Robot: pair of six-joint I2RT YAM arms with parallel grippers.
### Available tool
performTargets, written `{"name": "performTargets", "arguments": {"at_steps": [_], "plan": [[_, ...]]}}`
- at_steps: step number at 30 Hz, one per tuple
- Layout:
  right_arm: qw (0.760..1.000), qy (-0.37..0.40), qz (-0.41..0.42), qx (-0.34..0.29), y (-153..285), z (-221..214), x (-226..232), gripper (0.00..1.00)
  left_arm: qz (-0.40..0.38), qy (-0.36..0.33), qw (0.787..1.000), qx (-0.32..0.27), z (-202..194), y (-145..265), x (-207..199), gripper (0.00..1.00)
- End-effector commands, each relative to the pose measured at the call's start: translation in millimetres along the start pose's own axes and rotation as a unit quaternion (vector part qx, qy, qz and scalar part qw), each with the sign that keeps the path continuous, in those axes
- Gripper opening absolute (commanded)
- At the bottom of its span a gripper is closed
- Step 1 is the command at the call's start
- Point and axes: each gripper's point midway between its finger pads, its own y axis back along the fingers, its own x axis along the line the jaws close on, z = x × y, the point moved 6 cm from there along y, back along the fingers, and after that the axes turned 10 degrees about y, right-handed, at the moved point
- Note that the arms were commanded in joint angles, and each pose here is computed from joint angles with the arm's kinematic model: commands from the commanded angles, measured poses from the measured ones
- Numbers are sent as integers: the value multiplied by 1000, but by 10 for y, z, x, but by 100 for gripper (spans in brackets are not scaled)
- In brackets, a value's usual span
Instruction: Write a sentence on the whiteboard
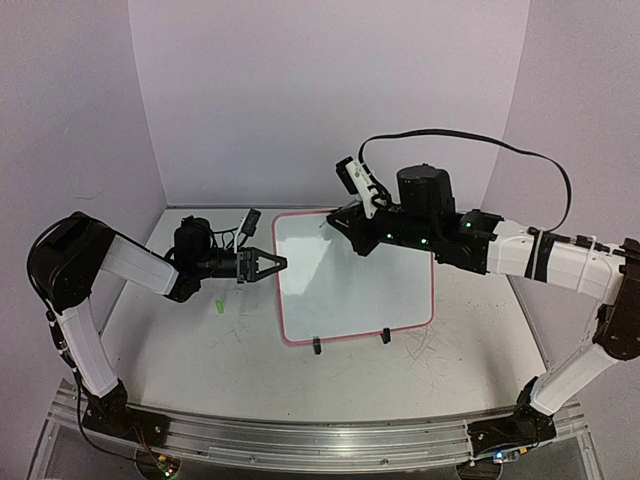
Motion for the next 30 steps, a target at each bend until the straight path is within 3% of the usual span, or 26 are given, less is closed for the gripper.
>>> {"name": "performTargets", "arguments": {"at_steps": [1, 9, 30], "plan": [[999, 12, -8, -41, 58, 258, -36, 0, 23, -13, 999, -24, 109, 12, 15, 0], [999, 8, -36, -37, 62, 200, -89, 0, 43, -13, 998, -37, 146, 28, 29, 0], [998, 24, -8, -54, -296, 276, 117, 0, 67, -14, 997, -34, 147, 24, 67, 0]]}}
